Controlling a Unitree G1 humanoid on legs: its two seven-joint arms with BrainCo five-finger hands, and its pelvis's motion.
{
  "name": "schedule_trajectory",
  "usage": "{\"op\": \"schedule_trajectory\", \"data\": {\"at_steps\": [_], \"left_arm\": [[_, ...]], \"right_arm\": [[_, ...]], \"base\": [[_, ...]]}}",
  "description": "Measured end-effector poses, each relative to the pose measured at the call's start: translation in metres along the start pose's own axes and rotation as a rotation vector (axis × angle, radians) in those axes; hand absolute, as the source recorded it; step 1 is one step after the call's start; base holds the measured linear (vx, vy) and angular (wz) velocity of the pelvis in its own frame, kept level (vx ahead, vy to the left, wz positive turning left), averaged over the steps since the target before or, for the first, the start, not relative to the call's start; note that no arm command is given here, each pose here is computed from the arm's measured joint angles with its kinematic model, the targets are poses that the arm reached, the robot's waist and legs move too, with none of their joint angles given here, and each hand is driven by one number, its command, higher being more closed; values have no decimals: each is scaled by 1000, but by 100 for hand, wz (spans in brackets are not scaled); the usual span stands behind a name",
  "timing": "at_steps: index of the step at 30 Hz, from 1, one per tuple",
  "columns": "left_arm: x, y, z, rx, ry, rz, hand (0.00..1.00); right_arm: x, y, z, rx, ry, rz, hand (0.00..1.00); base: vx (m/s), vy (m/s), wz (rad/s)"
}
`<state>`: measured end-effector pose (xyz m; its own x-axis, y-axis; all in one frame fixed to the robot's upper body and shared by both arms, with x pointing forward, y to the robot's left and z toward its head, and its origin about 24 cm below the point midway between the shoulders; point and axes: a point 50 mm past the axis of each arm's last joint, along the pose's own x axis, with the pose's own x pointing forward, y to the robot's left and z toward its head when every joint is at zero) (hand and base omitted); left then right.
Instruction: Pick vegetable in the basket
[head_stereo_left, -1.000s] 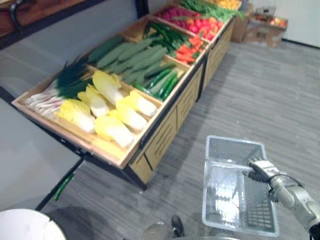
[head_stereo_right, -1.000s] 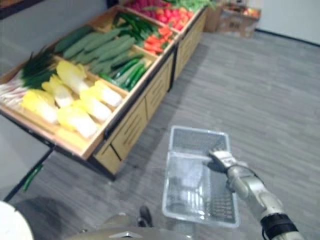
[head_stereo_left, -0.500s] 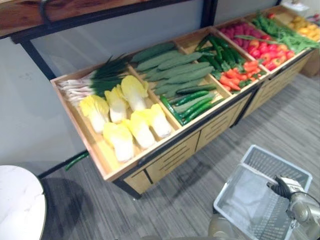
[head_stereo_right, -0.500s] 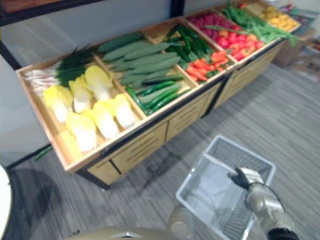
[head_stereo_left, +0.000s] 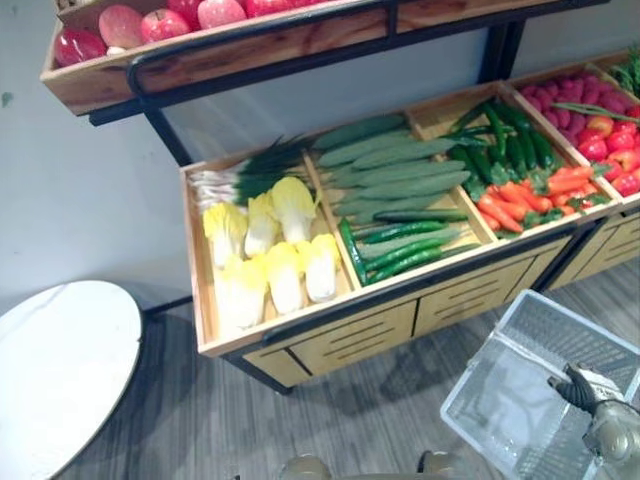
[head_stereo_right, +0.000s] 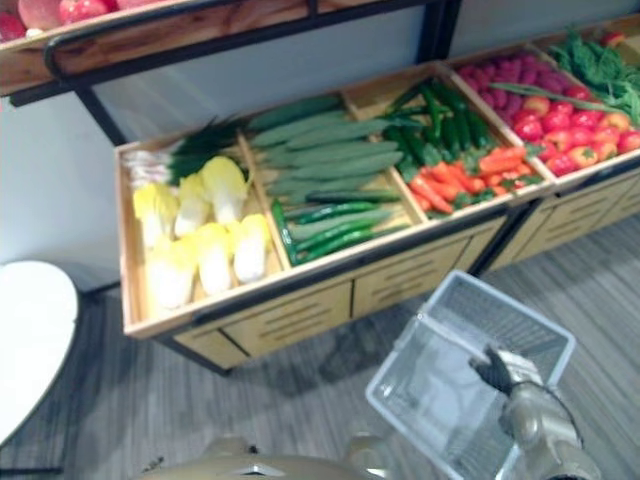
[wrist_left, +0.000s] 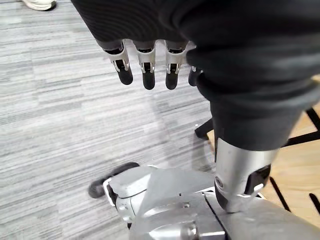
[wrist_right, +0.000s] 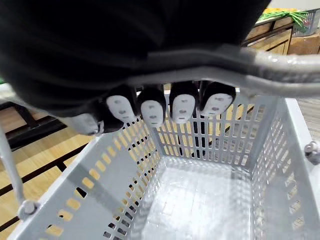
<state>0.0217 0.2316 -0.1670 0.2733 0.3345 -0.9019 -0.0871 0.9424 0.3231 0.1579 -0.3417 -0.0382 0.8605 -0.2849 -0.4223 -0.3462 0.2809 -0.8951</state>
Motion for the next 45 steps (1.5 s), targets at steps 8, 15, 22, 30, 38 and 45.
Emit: {"op": "schedule_trajectory", "data": {"at_steps": [8, 15, 22, 30, 38, 45], "left_arm": [[-1, -9, 2, 22, -9, -25, 0], [2, -1, 13, 35, -49, -9, 0], [6, 25, 20, 81, -65, 54, 0], [11, 4, 75, 5, -188, 66, 0], [-26, 49, 160, -298, -640, 321, 0], [-83, 66, 218, -411, -1011, 428, 0]], "right_arm": [[-2, 8, 3, 11, -3, 21, 100], [-1, 16, 4, 46, 2, 36, 100], [-10, 30, -4, 51, 60, 77, 100], [-11, 56, 8, 143, 92, 111, 100], [-26, 57, -13, 151, 162, 100, 100], [-29, 56, -17, 162, 173, 90, 100]], "base": [[82, 53, -4], [-7, 25, -20], [3, -1, 21], [122, -175, 43], [114, -58, 7], [-29, 36, 8]]}}
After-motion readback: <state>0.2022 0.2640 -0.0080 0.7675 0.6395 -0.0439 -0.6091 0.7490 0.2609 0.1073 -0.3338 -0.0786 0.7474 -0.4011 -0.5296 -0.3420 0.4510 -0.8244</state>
